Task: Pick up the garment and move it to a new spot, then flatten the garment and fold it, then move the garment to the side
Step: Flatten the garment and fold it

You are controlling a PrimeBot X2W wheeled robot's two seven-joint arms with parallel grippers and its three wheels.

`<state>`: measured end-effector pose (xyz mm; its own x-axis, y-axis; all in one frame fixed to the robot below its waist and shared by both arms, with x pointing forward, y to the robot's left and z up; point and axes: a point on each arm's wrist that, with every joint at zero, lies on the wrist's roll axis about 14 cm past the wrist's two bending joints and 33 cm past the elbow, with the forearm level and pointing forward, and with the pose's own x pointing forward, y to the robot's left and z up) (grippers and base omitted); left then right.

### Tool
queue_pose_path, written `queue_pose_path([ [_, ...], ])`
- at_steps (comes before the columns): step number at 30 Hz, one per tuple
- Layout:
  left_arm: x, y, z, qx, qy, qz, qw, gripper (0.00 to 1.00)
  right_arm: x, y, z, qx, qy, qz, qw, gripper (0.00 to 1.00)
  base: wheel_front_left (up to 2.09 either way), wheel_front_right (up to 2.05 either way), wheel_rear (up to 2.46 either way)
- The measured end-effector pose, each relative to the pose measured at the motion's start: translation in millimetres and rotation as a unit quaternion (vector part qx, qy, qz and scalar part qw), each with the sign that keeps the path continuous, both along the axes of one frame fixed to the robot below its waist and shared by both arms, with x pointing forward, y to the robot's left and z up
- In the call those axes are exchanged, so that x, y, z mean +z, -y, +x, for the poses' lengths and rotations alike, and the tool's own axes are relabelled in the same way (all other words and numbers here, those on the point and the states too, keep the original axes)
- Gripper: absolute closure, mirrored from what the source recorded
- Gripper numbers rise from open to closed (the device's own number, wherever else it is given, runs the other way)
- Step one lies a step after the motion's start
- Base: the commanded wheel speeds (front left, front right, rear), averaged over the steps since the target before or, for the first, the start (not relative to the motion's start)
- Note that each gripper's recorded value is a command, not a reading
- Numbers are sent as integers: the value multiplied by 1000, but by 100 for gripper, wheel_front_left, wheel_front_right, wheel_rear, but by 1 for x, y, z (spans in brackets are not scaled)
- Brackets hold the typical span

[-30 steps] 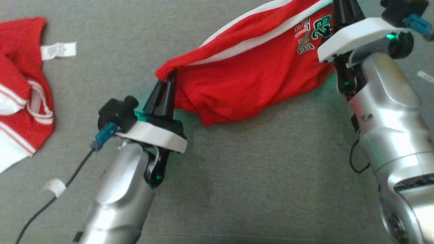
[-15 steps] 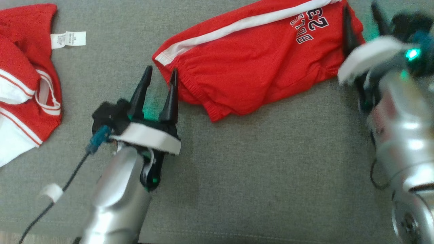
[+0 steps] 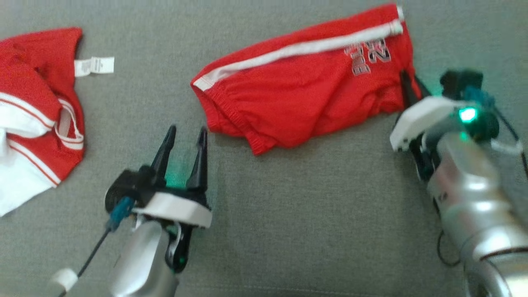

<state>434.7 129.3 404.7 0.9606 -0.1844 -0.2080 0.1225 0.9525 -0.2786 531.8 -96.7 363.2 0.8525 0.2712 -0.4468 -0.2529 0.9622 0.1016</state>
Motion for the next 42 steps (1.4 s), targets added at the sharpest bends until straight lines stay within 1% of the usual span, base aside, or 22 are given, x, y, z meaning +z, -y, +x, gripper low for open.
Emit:
queue_pose_path([
  [3, 2, -7, -14, 14, -1, 8, 1000, 0, 3, 15, -20, -41, -1, 28, 999, 100, 0, 0, 0],
  [5, 3, -10, -25, 21, -3, 9, 1000, 0, 3, 29, -35, -75, -7, 49, 996, 100, 0, 0, 0],
  [9, 1, -10, -47, 20, -8, 14, 1000, 0, 6, 52, -67, -123, -5, 77, 989, 100, 0, 0, 0],
  [12, -3, -6, -62, 16, -17, 12, 1000, 0, 8, 69, -89, -147, 2, 84, 986, 100, 0, 0, 0],
  [15, -7, -3, -70, 12, -24, 11, 1000, 0, 14, 77, -96, -155, 15, 84, 984, 100, 0, 0, 0],
  [17, -7, -2, -73, 9, -25, 13, 1000, 0, 27, 78, -92, -152, 37, 87, 984, 100, 0, 0, 0],
  [20, -6, -3, -73, 11, -24, 13, 1000, 0, 50, 63, -78, -123, 75, 91, 985, 100, 0, 0, 0],
  [22, -7, -6, -75, 15, -26, 14, 999, 0, 64, 40, -69, -88, 95, 96, 987, 100, 0, 0, 0],
  [24, -7, -8, -78, 19, -25, 15, 999, 0, 81, 6, -61, -37, 116, 101, 987, 100, 0, 0, 0],
  [26, -6, -12, -82, 25, -26, 15, 999, 0, 98, -32, -55, 17, 135, 112, 984, 100, 0, 0, 0],
  [27, -6, -15, -84, 29, -25, 14, 999, 0, 106, -52, -54, 45, 143, 117, 982, 100, 0, 0, 0],
  [28, -6, -20, -89, 39, -28, 14, 999, 0, 119, -91, -59, 97, 147, 142, 974, 100, 0, 0, 0],
  [30, -10, -26, -97, 50, -37, 11, 998, 0, 117, -121, -71, 135, 128, 165, 969, 100, 0, 0, 0],
  [31, -11, -29, -100, 55, -38, 12, 998, 0, 113, -133, -78, 149, 113, 174, 967, 71, 0, 0, 0],
  [32, -11, -32, -103, 60, -39, 13, 997, 0, 110, -143, -84, 159, 100, 186, 964, 5, 0, 0, 0],
  [33, -11, -35, -106, 66, -39, 14, 997, 0, 108, -153, -90, 170, 90, 195, 962, 0, 0, 0, 0],
  [35, -11, -40, -110, 72, -40, 21, 996, 0, 106, -169, -102, 191, 73, 209, 956, 0, 0, 0, 0],
  [37, -9, -43, -110, 72, -36, 29, 996, 0, 104, -178, -112, 210, 67, 207, 953, 0, 0, 0, 0],
  [39, -7, -43, -107, 68, -32, 39, 996, 0, 106, -170, -109, 188, 67, 215, 956, 0, 0, 0, 0],
  [42, -1, -41, -97, 60, -18, 53, 997, 0, 109, -139, -92, 141, 86, 207, 964, 0, 0, 0, 0],
])
